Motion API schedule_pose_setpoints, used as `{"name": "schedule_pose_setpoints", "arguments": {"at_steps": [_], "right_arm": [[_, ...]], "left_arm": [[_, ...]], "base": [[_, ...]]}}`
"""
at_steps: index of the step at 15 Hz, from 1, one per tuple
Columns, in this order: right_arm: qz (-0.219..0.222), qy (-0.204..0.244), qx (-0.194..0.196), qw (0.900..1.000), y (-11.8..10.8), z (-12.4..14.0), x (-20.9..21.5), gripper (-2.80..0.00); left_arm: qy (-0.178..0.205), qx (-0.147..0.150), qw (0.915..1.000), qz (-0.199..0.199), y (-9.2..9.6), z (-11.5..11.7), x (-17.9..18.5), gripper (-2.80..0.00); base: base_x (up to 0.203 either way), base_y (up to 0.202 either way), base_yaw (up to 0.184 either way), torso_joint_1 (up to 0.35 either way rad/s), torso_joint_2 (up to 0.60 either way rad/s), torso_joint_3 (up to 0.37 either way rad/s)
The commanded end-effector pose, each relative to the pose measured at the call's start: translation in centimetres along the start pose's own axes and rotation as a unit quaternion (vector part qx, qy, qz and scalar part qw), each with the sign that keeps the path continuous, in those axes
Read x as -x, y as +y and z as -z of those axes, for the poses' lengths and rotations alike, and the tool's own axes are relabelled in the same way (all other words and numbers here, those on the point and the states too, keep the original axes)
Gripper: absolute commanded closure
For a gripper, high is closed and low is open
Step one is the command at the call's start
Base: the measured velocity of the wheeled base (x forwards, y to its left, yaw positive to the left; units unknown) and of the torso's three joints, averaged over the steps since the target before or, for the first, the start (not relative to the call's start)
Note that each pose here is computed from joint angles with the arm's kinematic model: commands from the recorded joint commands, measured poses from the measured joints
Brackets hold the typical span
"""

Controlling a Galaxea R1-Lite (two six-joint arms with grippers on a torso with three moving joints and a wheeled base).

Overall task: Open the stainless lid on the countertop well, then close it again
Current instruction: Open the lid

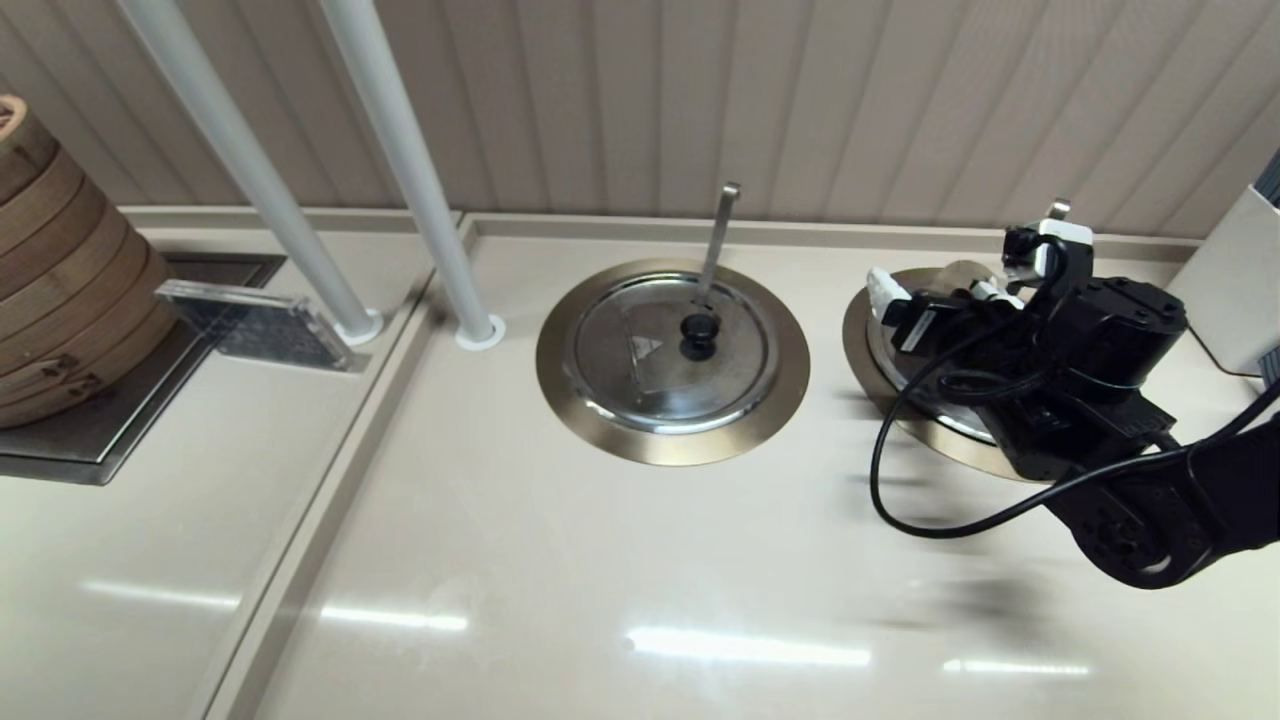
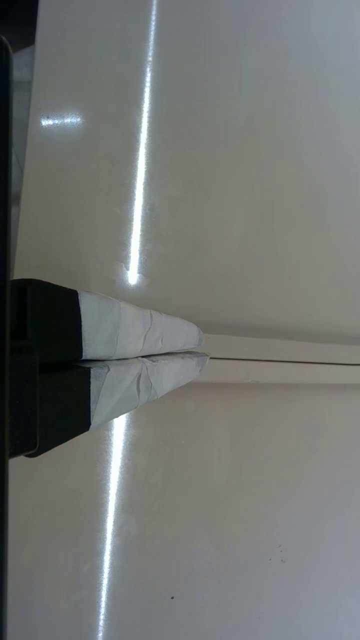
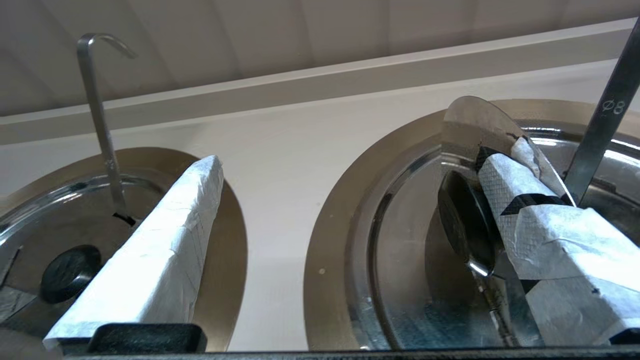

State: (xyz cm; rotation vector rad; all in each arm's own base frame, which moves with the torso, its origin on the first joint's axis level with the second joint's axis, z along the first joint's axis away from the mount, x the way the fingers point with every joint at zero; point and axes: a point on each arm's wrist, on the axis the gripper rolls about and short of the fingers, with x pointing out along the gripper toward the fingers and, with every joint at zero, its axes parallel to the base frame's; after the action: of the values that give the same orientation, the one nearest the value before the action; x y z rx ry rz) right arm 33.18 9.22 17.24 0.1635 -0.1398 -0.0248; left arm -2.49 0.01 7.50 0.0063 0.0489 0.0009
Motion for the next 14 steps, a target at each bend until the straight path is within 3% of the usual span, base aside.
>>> {"name": "schedule_pose_setpoints", "arguments": {"at_steps": [1,10,14], "right_arm": [[0.000,-0.006,-0.003,1.000,0.4,-0.1,0.3,-2.80],[-0.040,-0.029,-0.016,0.999,1.7,-3.7,4.7,-2.80],[-0.045,-0.020,-0.016,0.999,2.0,-3.6,5.0,-2.80]], "left_arm": [[0.000,0.000,1.0000,0.000,0.0,0.0,0.0,0.00],[0.000,0.000,1.0000,0.000,0.0,0.0,0.0,0.00],[0.000,0.000,1.0000,0.000,0.0,0.0,0.0,0.00]], "base": [[0.000,0.000,0.000,0.000,0.00,0.000],[0.000,0.000,0.000,0.000,0.00,0.000],[0.000,0.000,0.000,0.000,0.00,0.000]]}}
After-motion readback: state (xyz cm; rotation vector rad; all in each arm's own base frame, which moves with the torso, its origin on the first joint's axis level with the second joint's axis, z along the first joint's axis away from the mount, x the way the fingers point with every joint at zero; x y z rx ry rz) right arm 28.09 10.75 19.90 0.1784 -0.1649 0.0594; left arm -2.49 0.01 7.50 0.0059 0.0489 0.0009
